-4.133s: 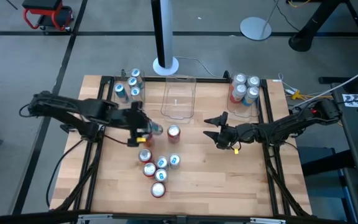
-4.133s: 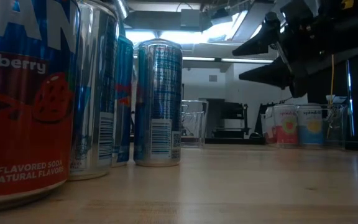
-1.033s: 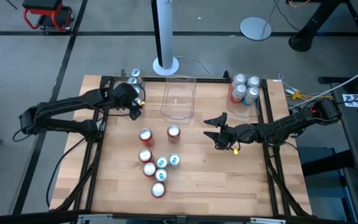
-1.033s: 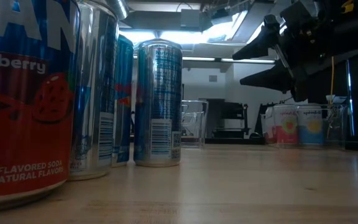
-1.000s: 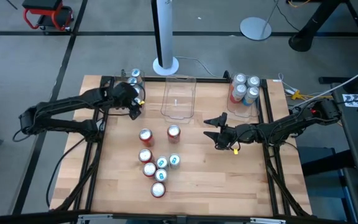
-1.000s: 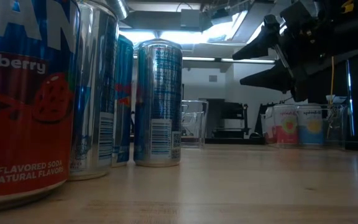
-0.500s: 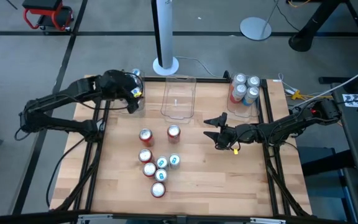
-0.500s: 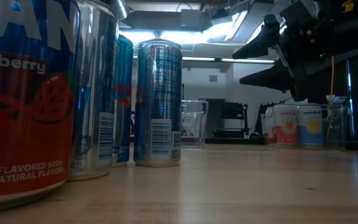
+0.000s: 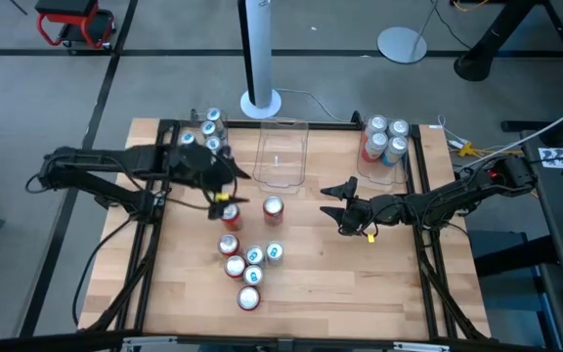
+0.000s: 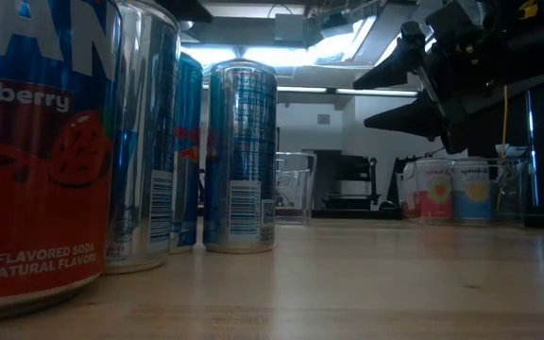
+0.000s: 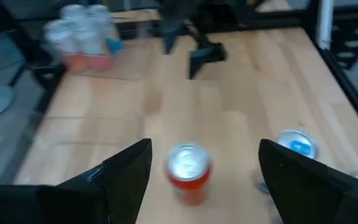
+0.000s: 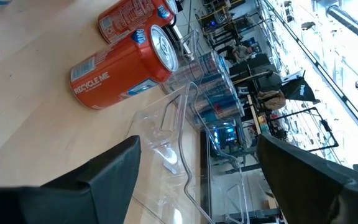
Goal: Sort soda cans
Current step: Put the blue soda can into the left transparent bin
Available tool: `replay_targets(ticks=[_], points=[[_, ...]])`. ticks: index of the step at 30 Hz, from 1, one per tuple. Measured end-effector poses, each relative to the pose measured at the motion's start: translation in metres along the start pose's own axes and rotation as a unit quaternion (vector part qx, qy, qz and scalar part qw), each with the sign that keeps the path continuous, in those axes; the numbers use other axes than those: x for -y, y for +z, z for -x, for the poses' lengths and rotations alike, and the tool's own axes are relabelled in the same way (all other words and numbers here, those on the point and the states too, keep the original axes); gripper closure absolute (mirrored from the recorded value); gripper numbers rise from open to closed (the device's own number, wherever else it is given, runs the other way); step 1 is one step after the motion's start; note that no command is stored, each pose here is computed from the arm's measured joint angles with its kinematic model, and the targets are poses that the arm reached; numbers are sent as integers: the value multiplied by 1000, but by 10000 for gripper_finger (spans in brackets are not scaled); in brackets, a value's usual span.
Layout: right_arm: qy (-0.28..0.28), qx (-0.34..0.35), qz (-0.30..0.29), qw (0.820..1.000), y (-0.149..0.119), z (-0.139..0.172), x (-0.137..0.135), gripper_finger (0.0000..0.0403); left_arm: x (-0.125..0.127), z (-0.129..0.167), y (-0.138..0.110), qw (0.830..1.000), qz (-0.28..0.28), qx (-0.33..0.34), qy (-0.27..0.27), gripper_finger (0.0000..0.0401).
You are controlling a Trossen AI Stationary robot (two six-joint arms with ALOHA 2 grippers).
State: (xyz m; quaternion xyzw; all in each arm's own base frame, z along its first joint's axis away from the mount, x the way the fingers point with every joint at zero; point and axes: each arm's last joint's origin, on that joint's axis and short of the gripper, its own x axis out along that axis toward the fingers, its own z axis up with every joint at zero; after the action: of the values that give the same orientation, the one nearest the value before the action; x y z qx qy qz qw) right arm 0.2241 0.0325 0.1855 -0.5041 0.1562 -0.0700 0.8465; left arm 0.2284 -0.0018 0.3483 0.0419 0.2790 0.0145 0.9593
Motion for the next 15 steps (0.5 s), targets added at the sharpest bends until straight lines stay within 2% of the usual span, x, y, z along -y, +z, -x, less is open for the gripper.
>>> replay_targets(ticks=[7, 11, 15], points=[[4, 24, -2, 1000, 2, 0, 1, 81, 41, -41, -2, 997, -27, -34, -62, 119], [-31, 68, 16, 997, 9, 1, 9, 81, 58, -62, -9, 995, -22, -65, -79, 119], [-77, 134, 40, 987, 17, 5, 22, 81, 67, -73, -15, 992, -15, -90, -85, 119]])
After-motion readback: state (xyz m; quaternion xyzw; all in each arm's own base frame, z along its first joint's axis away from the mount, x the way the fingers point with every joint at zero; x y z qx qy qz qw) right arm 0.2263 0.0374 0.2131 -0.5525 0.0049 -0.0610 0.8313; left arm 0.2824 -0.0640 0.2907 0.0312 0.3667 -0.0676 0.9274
